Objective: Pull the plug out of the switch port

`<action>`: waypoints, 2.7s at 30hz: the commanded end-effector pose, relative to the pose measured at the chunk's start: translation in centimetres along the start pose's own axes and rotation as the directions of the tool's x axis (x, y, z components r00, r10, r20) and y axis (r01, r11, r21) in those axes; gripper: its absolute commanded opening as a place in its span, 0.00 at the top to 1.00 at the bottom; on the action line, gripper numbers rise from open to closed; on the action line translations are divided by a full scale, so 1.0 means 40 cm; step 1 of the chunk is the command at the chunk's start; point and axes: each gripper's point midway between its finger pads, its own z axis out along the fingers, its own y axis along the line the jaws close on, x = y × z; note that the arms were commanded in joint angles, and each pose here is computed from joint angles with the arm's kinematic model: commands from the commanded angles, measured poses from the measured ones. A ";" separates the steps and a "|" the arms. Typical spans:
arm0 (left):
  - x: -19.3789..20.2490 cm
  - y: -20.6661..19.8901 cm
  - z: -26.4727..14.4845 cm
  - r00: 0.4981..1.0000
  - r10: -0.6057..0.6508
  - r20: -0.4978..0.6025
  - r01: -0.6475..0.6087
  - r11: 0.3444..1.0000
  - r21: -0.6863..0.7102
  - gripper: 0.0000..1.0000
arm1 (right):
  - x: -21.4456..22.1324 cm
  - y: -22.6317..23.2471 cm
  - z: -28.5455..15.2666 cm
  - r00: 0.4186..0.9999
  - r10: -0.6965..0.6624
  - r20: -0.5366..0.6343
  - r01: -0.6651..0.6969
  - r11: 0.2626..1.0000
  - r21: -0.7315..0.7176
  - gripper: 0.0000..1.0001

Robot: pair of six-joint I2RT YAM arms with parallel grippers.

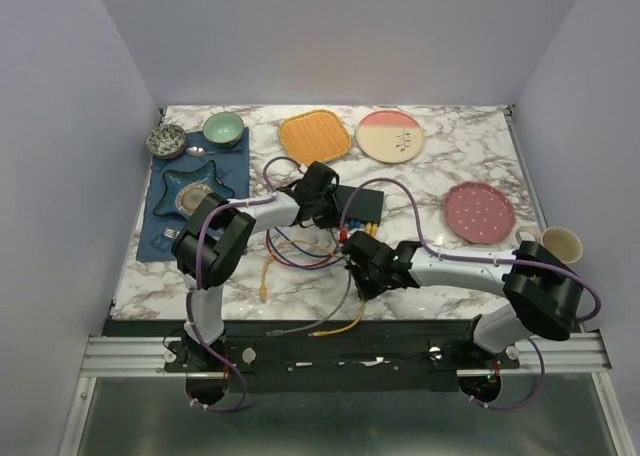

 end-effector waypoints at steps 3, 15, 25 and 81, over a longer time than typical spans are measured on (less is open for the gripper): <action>-0.023 -0.003 0.019 0.999 -0.036 0.016 0.036 0.999 0.008 0.62 | 0.091 0.042 -0.086 0.982 -0.111 -0.154 0.094 0.989 -0.109 0.99; -0.082 0.007 0.005 0.997 -0.057 0.053 0.056 0.998 0.007 0.62 | 0.065 0.092 -0.199 0.983 -0.167 -0.078 0.144 0.959 -0.245 0.99; -0.089 0.011 0.010 0.997 -0.058 0.054 0.058 0.998 0.006 0.62 | 0.034 0.075 -0.312 0.970 -0.245 -0.010 0.236 0.945 -0.228 0.25; -0.127 0.087 -0.094 0.974 -0.222 0.047 0.197 0.930 0.310 0.50 | -0.718 -0.226 0.006 0.671 0.689 0.275 -0.414 0.656 -0.631 0.93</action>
